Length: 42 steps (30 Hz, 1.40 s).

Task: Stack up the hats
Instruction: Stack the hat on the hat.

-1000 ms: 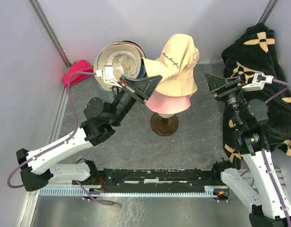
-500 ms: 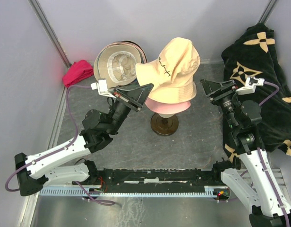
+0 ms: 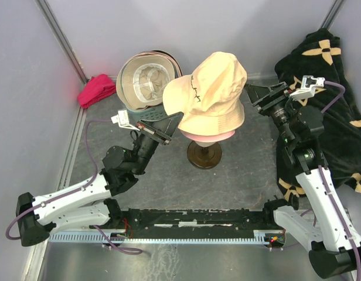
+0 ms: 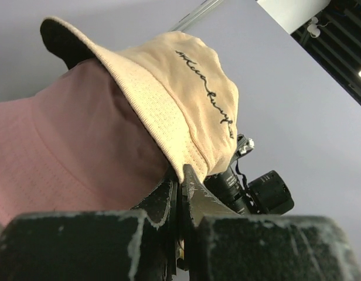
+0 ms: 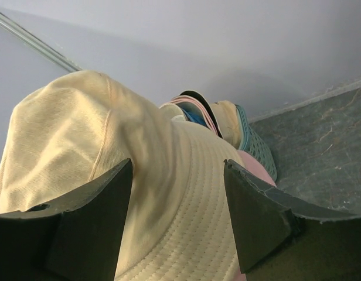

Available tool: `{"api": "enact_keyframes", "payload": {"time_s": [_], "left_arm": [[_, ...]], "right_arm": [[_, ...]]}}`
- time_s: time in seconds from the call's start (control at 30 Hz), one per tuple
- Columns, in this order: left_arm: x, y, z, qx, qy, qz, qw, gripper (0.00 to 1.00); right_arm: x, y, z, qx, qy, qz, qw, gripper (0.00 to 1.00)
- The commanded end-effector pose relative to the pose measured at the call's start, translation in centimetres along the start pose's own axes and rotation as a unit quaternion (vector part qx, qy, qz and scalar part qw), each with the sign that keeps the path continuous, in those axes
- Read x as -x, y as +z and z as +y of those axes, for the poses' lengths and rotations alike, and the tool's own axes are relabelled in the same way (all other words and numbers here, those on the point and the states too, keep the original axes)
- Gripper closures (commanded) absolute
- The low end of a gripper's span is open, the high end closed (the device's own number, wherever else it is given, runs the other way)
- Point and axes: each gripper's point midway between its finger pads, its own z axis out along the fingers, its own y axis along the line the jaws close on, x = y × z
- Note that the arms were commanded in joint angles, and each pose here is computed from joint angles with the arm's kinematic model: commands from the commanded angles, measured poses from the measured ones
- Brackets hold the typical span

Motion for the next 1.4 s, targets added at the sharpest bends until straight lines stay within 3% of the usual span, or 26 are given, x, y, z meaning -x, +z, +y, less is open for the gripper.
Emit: {"api": "enact_keyframes", "payload": {"time_s": [0.0, 0.27, 0.93, 1.37], "left_arm": [[1.2, -0.9, 0.6, 0.010, -0.055, -0.033, 0.998, 0.97], [-0.5, -1.7, 3.2, 0.035, -0.073, -0.021, 0.996, 0.97], [-4.2, -2.1, 6.5, 0.071, -0.085, 0.022, 0.994, 0.97], [-4.4, -1.9, 6.3, 0.071, -0.085, 0.025, 0.994, 0.93]], "right_arm": [[1.0, 0.3, 1.8, 0.029, -0.006, -0.009, 1.000, 0.28], [0.8, -0.1, 1.1, 0.018, 0.001, -0.013, 1.000, 0.28], [-2.2, -3.8, -4.2, -0.052, 0.103, -0.023, 0.993, 0.26], [-3.0, -1.4, -3.6, 0.000, 0.175, -0.017, 0.984, 0.28]]}}
